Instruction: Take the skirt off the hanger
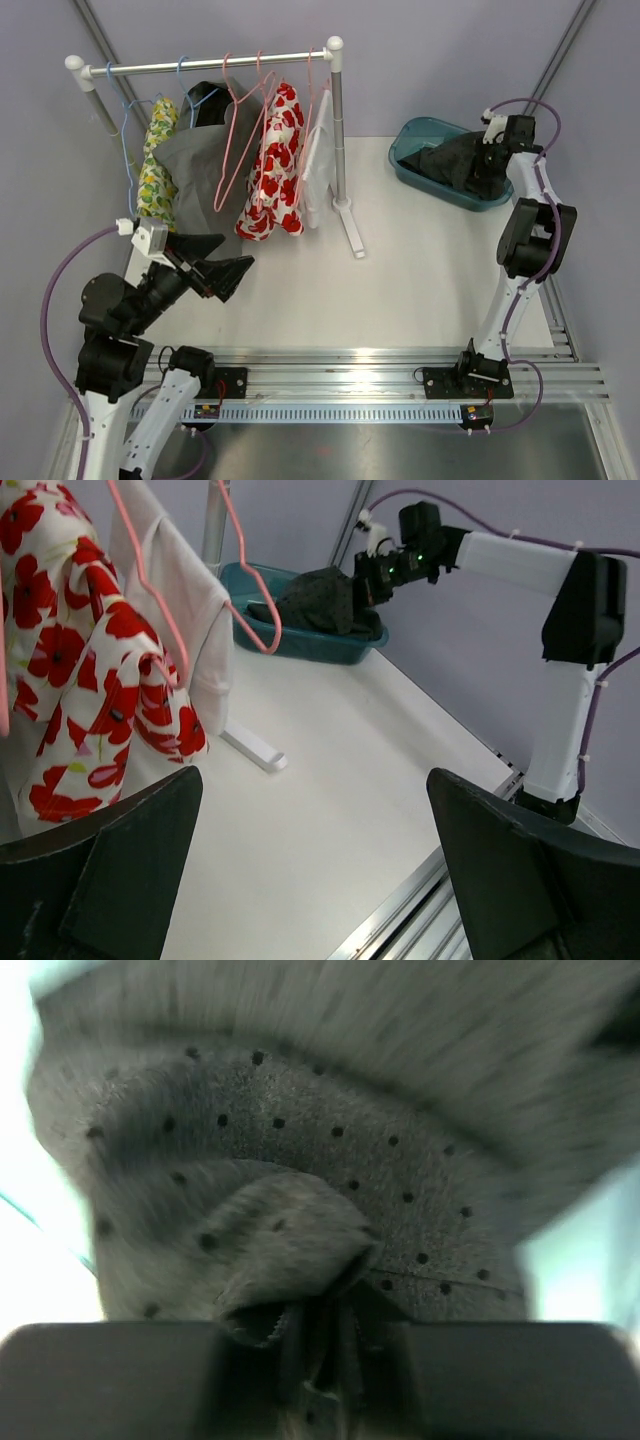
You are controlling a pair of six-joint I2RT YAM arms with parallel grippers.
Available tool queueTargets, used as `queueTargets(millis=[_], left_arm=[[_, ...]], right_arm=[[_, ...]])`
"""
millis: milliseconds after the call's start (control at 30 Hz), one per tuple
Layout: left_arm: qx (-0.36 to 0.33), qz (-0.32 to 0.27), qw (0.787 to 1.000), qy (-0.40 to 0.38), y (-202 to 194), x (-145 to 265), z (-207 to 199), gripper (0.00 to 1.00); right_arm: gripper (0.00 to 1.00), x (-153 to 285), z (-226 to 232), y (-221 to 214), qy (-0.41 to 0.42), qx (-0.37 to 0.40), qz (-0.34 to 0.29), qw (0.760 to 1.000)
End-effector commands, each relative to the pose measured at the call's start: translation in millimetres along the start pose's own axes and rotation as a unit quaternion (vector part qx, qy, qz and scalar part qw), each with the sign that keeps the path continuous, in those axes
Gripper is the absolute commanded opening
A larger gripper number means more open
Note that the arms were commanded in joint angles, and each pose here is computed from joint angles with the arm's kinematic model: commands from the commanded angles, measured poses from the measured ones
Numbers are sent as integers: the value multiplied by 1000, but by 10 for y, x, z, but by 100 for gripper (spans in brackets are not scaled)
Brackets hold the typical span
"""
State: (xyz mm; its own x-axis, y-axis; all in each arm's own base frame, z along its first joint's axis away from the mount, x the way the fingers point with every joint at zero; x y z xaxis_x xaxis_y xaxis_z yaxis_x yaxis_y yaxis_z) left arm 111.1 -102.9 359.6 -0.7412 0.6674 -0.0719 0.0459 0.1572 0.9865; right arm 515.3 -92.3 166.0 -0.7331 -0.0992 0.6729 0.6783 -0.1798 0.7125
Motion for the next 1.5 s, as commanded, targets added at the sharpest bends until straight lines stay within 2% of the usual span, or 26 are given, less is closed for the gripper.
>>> queueTargets(millis=[0, 100, 133, 200, 233, 267, 333, 367, 433, 467, 533, 567, 600, 633, 733, 833, 867, 900, 1100, 1233, 1267, 1300, 1333, 1467], left_arm=[[-24, -10, 999, -37, 351, -153, -51, 98], [-19, 6, 999, -40, 468, -315, 3, 97], [-20, 7, 999, -41, 497, -351, 14, 97], [-19, 13, 999, -34, 564, -474, 75, 96], [-19, 14, 999, -33, 590, -511, 87, 96], [-17, 20, 999, -30, 589, -577, 96, 95], [-22, 32, 999, -25, 609, -749, 126, 94], [-25, 38, 999, -18, 600, -833, 85, 94], [-50, 38, 998, -9, 712, -965, 30, 94], [-55, 55, 997, 7, 669, -1143, 6, 93], [-63, 76, 995, 29, 656, -1330, 23, 88], [-64, 80, 993, 60, 732, -1513, 82, 85], [-62, 87, 991, 81, 740, -1594, 135, 81], [-68, 98, 985, 123, 761, -1745, 249, 81], [-87, 104, 975, 176, 766, -1962, 416, 80], [-102, 121, 970, 182, 698, -2262, 478, 80], [-104, 112, 971, 184, 798, -2314, 474, 79], [-108, 140, 966, 187, 619, -2473, 525, 75], [-121, 149, 961, 199, 534, -2789, 635, 60], [-119, 161, 959, 202, 445, -2904, 724, 33], [-119, 159, 959, 201, 456, -2899, 737, 19], [-120, 155, 960, 200, 472, -2905, 738, 12], [-121, 152, 961, 197, 500, -2895, 728, 0], [-128, 119, 966, 189, 726, -2825, 676, 0]], right_arm=[[22, -25, 176, -222, 89, 1, 64, 994], [41, 229, 180, -67, 100, -4, 38, 994], [53, 326, 194, -6, 99, 1, 26, 995], [66, 682, 250, 172, 93, 15, -12, 996], [78, 803, 276, 214, 89, 22, -23, 995], [84, 1074, 344, 328, 85, 39, -50, 994], [93, 1252, 385, 265, 82, 46, -53, 994], [95, 1476, 466, 289, 88, 58, -69, 992], [96, 1582, 545, 94, 108, 59, -54, 991], [96, 1799, 700, 37, 150, 77, -62, 984], [96, 1884, 851, -276, 210, 75, -38, 974], [96, 2130, 1072, -366, 280, 91, -50, 955], [96, 2143, 1139, -603, 316, 78, -31, 945], [95, 2361, 1317, -666, 374, 82, -48, 922], [95, 2511, 1464, -1028, 440, 59, -36, 896], [94, 2554, 1473, -1242, 439, 45, -22, 897], [94, 2563, 1469, -1274, 436, 48, -21, 898], [94, 2570, 1466, -1299, 433, 51, -21, 900], [93, 2553, 1463, -1367, 431, 47, -20, 901], [93, 2548, 1446, -1375, 426, 52, -17, 903], [93, 2546, 1444, -1377, 425, 52, -16, 904], [93, 2554, 1444, -1374, 423, 54, -18, 904], [93, 2555, 1442, -1377, 422, 56, -20, 905], [93, 2552, 1437, -1384, 420, 58, -20, 906]])
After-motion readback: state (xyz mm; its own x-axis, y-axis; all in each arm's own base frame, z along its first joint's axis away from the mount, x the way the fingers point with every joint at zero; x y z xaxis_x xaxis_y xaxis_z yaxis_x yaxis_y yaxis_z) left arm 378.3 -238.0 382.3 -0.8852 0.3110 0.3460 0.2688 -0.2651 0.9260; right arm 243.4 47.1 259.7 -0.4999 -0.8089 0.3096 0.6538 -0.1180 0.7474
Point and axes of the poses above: each gripper's point midway between its finger pads, its own x axis back along the fingers, its own z axis along the line the jaws close on, y = z × x, the point moved 5 cm from there along x, back along the fingers, and after that the axes turned 12 degrees about -x, right-handed, at the moved point
